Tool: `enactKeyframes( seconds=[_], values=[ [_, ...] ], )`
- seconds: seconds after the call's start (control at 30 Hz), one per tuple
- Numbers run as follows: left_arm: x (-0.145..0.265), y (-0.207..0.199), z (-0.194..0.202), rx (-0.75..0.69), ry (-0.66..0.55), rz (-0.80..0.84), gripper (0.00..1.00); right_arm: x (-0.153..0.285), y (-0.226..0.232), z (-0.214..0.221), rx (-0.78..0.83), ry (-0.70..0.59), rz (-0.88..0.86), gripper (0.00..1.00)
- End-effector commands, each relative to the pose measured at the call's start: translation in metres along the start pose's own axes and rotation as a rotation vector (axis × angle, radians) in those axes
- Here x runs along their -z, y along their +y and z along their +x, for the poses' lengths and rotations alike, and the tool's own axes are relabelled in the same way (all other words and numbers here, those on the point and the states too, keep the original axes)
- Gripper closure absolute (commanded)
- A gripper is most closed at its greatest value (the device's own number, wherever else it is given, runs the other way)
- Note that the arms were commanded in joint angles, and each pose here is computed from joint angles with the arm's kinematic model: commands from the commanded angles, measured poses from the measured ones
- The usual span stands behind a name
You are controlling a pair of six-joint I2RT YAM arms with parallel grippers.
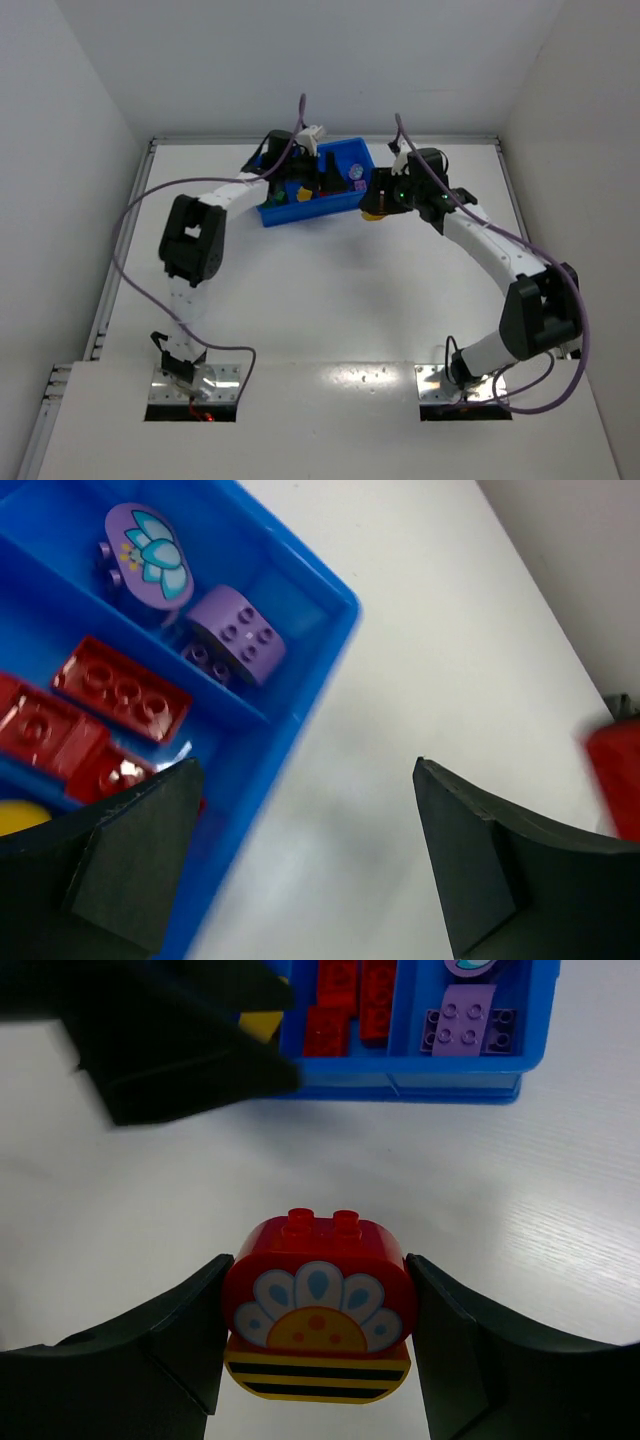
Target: Sort the legos into containers by color
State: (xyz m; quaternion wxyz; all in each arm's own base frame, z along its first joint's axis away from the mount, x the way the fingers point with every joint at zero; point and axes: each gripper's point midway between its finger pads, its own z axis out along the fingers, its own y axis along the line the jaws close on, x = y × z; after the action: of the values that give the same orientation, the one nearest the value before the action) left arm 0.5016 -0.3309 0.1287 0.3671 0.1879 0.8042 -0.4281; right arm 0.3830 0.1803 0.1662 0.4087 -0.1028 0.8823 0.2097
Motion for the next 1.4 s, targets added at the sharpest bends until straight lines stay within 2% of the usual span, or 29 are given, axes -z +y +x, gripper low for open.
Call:
enactKeyframes(
  seconds=[0.0,0.1,0.13,0.17,0.27,0.33,0.37,0.43,0.6,0.8,0.9,1.1,1.37],
  values=[
    [0.072,-0.063,-0.072,-0.256,-0.215,0.062,0.07,-0.002,0.019,-0.047,-0.267,-0.098,-0.109,0.90],
    [0.114,-0.086,-0.052,-0.339,-0.230,0.044,0.07,-0.013,0.029,-0.068,-0.421,-0.101,-0.196,0.90],
    [0.134,-0.105,-0.060,-0.386,-0.275,0.053,0.07,-0.022,0.030,-0.068,-0.449,-0.086,-0.211,0.90],
    [0.137,-0.101,-0.040,-0.381,-0.247,0.045,0.07,-0.025,0.031,-0.074,-0.467,-0.095,-0.218,0.90],
    [0.152,-0.119,-0.027,-0.403,-0.220,0.103,0.07,-0.034,0.026,-0.092,-0.527,-0.115,-0.184,0.95],
    [0.156,-0.128,-0.024,-0.365,-0.219,0.138,0.07,-0.036,0.021,-0.106,-0.562,-0.151,-0.147,0.98],
    [0.152,-0.130,-0.014,-0.340,-0.206,0.156,0.07,-0.033,0.020,-0.116,-0.557,-0.178,-0.142,0.98],
    [0.158,-0.144,-0.022,-0.325,-0.261,0.180,0.07,-0.037,0.023,-0.124,-0.558,-0.210,-0.118,1.00],
    [0.159,-0.146,-0.037,-0.221,-0.354,0.171,0.06,-0.030,0.027,-0.143,-0.583,-0.303,-0.078,0.98],
    [0.154,-0.148,-0.067,-0.168,-0.464,0.168,0.04,-0.020,0.038,-0.139,-0.582,-0.338,-0.039,0.95],
    [0.148,-0.159,-0.077,-0.172,-0.477,0.202,0.04,-0.017,0.041,-0.134,-0.579,-0.335,-0.036,0.90],
    [0.127,-0.152,-0.068,-0.110,-0.450,0.202,0.04,-0.016,0.053,-0.137,-0.579,-0.342,-0.062,0.90],
    [0.120,-0.149,-0.072,-0.113,-0.453,0.204,0.04,-0.015,0.063,-0.139,-0.578,-0.341,-0.097,0.90]
  ],
)
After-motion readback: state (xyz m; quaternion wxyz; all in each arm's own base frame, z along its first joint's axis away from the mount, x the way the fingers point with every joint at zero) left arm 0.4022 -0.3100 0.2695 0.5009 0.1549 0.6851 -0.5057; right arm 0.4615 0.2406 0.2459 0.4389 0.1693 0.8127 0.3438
